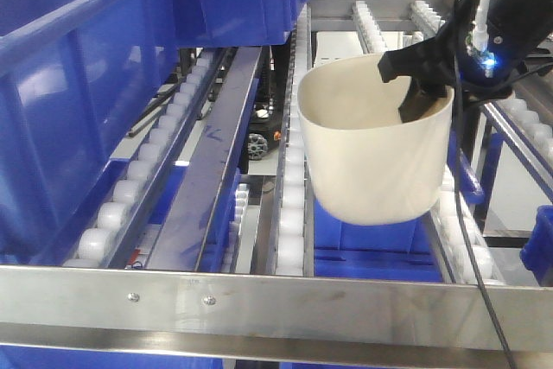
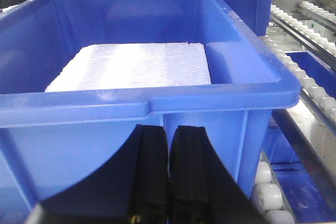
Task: Move white bin to right shelf second layer
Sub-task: 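Lower the white bin onto the second-layer rollers with the right gripper, then open the right gripper and lift it off the bin's rim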
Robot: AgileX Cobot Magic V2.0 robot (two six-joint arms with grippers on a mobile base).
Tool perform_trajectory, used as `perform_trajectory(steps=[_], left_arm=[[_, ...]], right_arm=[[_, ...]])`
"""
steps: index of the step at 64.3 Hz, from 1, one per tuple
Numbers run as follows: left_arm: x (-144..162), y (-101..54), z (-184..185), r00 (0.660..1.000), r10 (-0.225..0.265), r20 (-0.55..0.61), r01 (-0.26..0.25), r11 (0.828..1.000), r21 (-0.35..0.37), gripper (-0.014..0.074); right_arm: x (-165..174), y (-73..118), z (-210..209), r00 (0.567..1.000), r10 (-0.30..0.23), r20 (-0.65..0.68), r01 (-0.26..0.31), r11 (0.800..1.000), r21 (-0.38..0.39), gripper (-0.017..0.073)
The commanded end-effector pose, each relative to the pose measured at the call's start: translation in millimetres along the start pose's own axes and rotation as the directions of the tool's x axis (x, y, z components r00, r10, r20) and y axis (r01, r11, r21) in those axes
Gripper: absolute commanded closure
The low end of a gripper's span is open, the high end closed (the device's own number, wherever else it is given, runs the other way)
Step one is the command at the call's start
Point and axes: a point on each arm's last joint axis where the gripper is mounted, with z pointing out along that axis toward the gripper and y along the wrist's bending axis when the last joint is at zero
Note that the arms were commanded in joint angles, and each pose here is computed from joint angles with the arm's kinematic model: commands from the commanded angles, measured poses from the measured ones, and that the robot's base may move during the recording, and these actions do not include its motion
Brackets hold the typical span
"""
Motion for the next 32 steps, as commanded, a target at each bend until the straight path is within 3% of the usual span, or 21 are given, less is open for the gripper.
perform_trajectory(steps=[1, 32], left_arm=[[4.0, 0.0, 0.3, 0.998, -0.009, 0.062, 0.009, 1.0, 0.0, 0.0509], [4.0, 0.0, 0.3, 0.998, -0.009, 0.062, 0.009, 1.0, 0.0, 0.0509]], right_arm=[[-25.7, 2.1, -18.6, 0.989, 0.003, 0.145, -0.001, 1.0, -0.014, 0.009], [-30.2, 2.9, -26.5, 0.984, 0.024, 0.174, -0.02, 1.0, -0.024, 0.0091]])
